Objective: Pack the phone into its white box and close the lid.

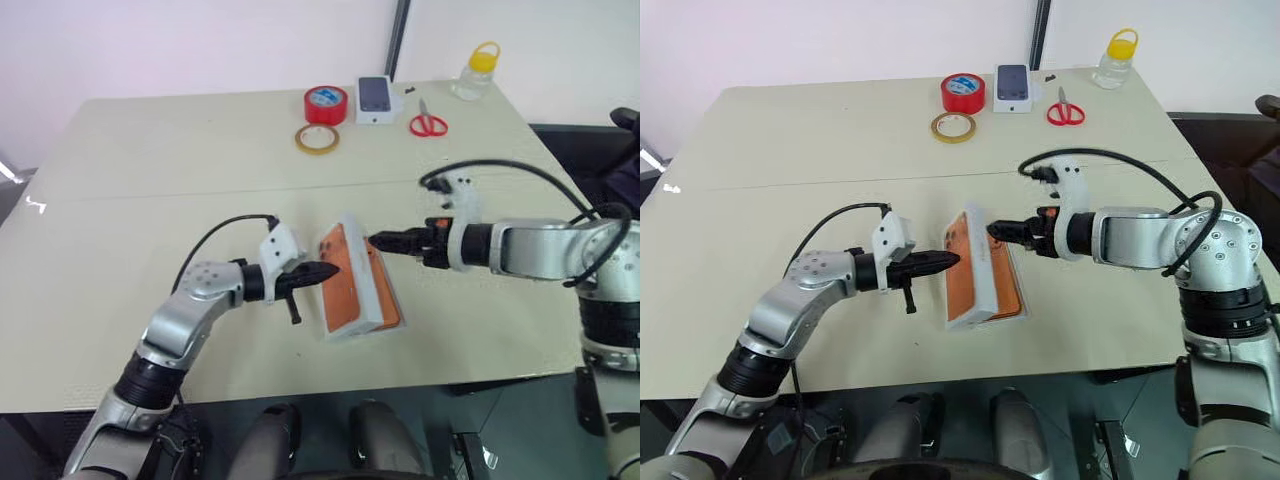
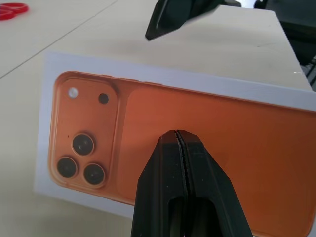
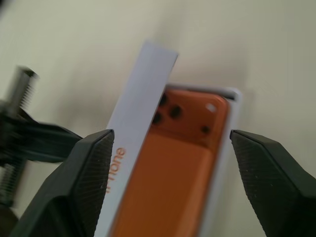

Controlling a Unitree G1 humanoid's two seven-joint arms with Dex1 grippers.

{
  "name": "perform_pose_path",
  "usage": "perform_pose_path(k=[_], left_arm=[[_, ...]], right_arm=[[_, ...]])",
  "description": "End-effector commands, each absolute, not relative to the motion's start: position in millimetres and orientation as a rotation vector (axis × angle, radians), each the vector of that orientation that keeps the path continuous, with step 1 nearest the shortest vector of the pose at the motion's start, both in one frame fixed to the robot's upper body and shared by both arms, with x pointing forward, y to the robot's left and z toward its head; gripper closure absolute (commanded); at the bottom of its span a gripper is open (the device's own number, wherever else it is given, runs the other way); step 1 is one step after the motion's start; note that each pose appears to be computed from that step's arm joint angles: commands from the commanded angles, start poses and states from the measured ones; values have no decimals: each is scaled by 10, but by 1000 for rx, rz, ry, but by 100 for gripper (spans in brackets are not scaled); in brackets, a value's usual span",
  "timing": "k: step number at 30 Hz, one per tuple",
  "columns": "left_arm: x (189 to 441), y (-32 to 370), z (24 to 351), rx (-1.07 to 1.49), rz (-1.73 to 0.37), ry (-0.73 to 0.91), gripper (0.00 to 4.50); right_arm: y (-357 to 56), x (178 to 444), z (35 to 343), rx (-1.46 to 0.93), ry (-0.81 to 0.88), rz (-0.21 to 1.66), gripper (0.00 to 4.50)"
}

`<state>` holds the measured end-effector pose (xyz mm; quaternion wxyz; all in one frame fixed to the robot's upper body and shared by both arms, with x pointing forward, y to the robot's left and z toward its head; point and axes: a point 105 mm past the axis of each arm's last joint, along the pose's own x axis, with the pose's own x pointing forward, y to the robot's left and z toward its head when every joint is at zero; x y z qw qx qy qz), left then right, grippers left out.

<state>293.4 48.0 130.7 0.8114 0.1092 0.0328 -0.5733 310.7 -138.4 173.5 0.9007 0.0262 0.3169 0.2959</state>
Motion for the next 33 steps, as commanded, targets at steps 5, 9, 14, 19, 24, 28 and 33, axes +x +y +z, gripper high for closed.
perform_pose_path(k=[5,9,14,19,24,28,33], left_arm=[[2935,425,1393,210,-1210,42,450],[2975,542,1421,214,-1157,42,450],[3037,870,1410,264,-1085,108,450],[2958,981,1226,363,-1121,229,450],[2953,801,1094,422,-1171,251,450],[2975,572,1064,410,-1209,226,450],[2955,403,1099,390,-1255,196,450]], right_arm=[[-1487,3162,1787,-257,526,649,447],[-1563,3160,1707,-538,461,656,447],[-1589,3090,1519,-751,440,728,447],[-1560,3055,1436,-791,441,773,447],[-1527,3045,1424,-809,433,799,447],[-1536,3041,1428,-839,429,805,447],[-1553,3020,1444,-855,428,806,447]])
